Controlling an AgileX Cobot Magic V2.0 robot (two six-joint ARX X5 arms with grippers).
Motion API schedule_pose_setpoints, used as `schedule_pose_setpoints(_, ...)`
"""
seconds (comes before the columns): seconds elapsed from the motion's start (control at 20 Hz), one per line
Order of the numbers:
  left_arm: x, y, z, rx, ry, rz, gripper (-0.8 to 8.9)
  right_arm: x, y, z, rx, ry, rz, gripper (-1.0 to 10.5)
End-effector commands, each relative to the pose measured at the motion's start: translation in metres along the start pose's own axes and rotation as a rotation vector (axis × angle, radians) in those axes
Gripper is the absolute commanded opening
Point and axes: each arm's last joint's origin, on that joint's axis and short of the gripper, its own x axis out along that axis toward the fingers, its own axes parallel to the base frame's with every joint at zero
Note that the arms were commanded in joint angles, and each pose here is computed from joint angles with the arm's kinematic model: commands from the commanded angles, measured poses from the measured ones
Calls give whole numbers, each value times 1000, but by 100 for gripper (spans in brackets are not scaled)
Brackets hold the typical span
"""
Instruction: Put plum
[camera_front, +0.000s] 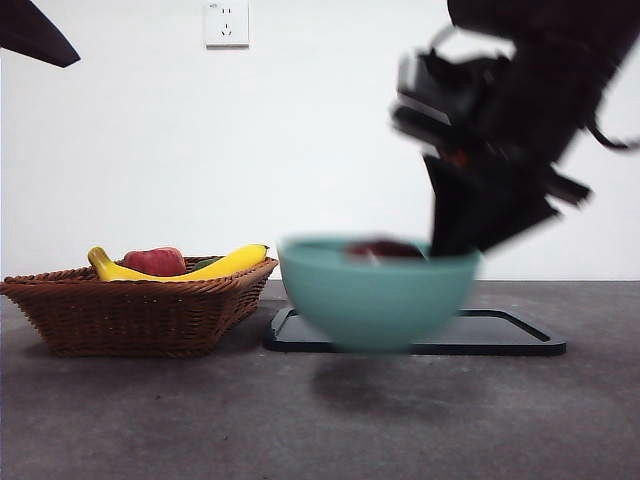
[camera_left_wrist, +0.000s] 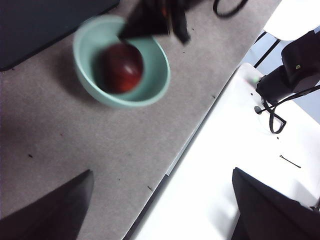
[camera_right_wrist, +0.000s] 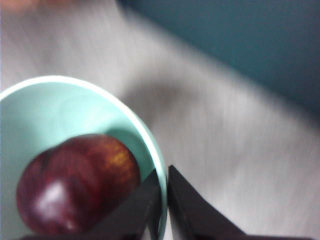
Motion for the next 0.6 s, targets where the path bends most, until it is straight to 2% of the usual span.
schedule_pose_setpoints(0.05,-1,-1,3,11,-9,-8,433,-9,-4,21,22,-51,-9,9)
schedule_pose_setpoints(0.35,-1,-1,3,14,-8,-8,433,-12,-37,79,71,-111,-77,9)
schedule_pose_setpoints(0.6,-1,-1,2,11,-4,-8,433,21,-76,110,124,-74,-126,9)
